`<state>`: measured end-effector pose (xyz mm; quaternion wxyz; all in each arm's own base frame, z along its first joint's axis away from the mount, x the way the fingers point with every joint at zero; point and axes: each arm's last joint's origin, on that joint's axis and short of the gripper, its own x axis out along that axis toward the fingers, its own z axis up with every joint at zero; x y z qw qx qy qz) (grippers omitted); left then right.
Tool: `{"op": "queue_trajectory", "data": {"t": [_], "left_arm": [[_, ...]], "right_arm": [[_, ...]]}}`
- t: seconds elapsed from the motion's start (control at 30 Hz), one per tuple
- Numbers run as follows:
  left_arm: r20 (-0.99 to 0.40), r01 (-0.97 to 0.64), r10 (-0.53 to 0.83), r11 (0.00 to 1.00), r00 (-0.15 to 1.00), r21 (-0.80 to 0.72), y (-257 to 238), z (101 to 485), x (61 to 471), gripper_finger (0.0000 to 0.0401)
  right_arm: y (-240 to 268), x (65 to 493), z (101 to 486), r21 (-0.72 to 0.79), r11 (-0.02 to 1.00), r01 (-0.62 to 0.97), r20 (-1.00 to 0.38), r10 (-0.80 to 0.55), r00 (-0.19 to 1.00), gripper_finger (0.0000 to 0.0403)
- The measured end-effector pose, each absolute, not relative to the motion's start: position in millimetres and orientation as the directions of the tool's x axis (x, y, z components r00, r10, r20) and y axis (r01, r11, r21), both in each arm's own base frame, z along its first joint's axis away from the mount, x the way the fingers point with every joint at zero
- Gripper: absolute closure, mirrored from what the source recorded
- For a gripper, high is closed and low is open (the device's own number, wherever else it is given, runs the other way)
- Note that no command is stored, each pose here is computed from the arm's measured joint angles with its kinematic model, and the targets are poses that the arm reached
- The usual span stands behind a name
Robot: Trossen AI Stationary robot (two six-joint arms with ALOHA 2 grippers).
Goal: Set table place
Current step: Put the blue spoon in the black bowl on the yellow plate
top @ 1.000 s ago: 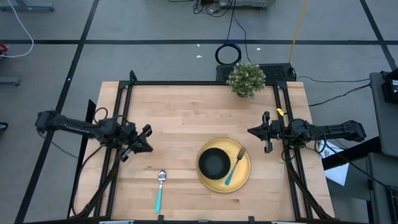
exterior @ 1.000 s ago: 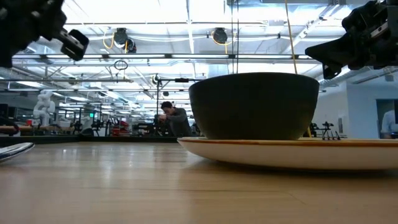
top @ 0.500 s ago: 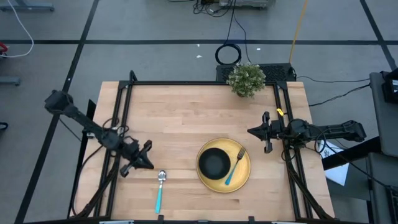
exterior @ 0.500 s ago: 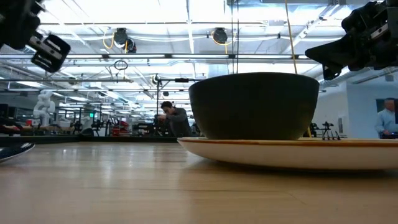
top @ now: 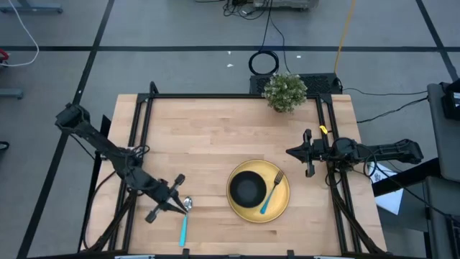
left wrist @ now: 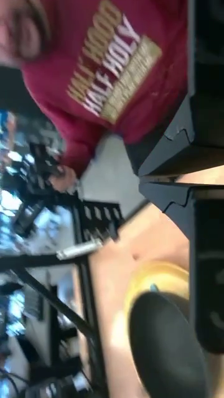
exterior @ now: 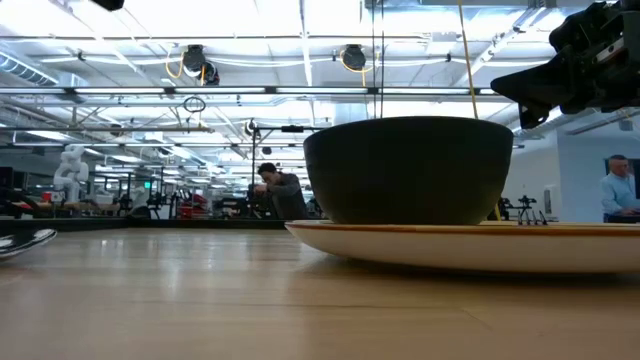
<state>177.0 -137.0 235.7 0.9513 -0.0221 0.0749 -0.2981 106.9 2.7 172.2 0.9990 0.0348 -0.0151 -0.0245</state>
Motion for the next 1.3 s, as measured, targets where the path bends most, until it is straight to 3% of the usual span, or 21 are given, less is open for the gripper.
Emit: {"op": "queue_trajectory", "data": {"t": [0.13,0.27,0.4,0.7,1.0,1.3], "left_arm": [[-0.212,0.458,-0.469,0.883,0.857,-0.103,-139.6,245.3,180.3,0.0373],[-0.218,0.321,-0.383,0.908,0.898,-0.27,-140.6,253.6,181.4,0.0373],[-0.254,0.228,-0.367,0.865,0.895,-0.447,-145.4,252.4,178.9,0.0373],[-0.347,0.035,-0.362,0.734,0.865,-0.678,-166.8,231.5,174.2,0.0373],[-0.467,-0.245,-0.311,0.55,0.828,-0.799,-187.7,193.5,181.2,0.0373],[-0.621,-0.381,-0.386,0.538,0.682,-0.752,-223.7,181.3,206.9,0.0373]], "right_arm": [[2.7,106.9,172.0,0.07,0.996,0.048,0.027,-0.05,0.998,0.0403],[2.7,106.9,172.0,0.07,0.996,0.048,0.027,-0.05,0.998,0.0403],[2.7,106.9,171.6,0.07,0.996,0.048,0.023,-0.05,0.999,0.0403],[2.7,106.9,168.6,0.066,0.997,0.05,-0.009,-0.049,0.999,0.0403],[2.8,106.9,168.7,0.067,0.997,0.05,-0.008,-0.049,0.999,0.0403],[2.8,106.9,168.4,0.067,0.997,0.05,-0.01,-0.049,0.999,0.0403]]}}
